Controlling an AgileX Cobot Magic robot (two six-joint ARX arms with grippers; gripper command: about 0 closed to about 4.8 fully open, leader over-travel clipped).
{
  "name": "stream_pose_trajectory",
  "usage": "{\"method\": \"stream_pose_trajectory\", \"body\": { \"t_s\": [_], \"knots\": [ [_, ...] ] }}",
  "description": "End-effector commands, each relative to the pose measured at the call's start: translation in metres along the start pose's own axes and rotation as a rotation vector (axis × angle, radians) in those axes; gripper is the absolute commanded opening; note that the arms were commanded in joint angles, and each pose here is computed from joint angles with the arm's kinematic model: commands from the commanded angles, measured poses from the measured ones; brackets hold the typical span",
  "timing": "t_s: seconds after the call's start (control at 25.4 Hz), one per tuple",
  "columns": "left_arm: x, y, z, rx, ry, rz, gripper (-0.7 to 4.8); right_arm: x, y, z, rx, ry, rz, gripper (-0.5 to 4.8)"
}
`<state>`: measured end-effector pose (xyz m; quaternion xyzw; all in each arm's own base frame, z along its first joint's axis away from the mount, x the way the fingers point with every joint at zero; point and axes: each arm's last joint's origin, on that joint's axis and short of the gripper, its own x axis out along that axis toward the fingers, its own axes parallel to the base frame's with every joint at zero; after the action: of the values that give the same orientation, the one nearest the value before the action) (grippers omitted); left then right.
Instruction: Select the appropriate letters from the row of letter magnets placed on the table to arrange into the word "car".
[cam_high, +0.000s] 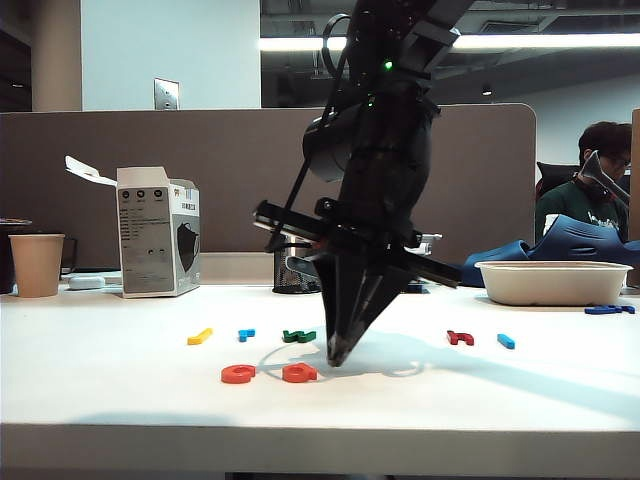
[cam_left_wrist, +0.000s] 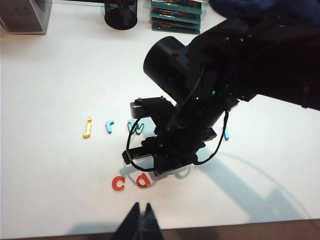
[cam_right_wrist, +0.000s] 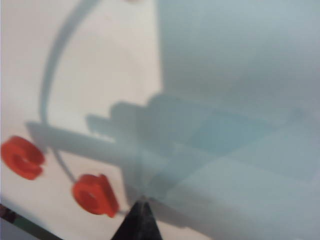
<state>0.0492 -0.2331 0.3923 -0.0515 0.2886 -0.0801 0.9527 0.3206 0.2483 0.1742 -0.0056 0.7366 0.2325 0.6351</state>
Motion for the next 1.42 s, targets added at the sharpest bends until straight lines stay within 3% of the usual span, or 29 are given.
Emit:
{"method": "stream_pose_trajectory", "body": {
  "t_s": [0.04,0.59,0.98,1.42],
  "knots": [
    [-0.001,0.0,0.001,-0.006,-0.009,-0.002,-0.05,0.001,0.002,0.002,-0.013,-0.005,0.037,-0.06],
    [-0.001,0.0,0.001,-0.006,-0.009,-0.002,-0.05,0.009,0.003,0.0,-0.001,0.048,0.069,-0.06],
    [-0.001,0.0,0.001,-0.006,-0.009,-0.002,-0.05,0.009,0.003,-0.001,0.001,0.05,0.021,-0.06],
    [-0.001,0.0,0.001,-0.006,-0.009,-0.002,-0.05,-0.003,-0.027,0.009,0.054,-0.017,-0.063,-0.06]
  ]
}}
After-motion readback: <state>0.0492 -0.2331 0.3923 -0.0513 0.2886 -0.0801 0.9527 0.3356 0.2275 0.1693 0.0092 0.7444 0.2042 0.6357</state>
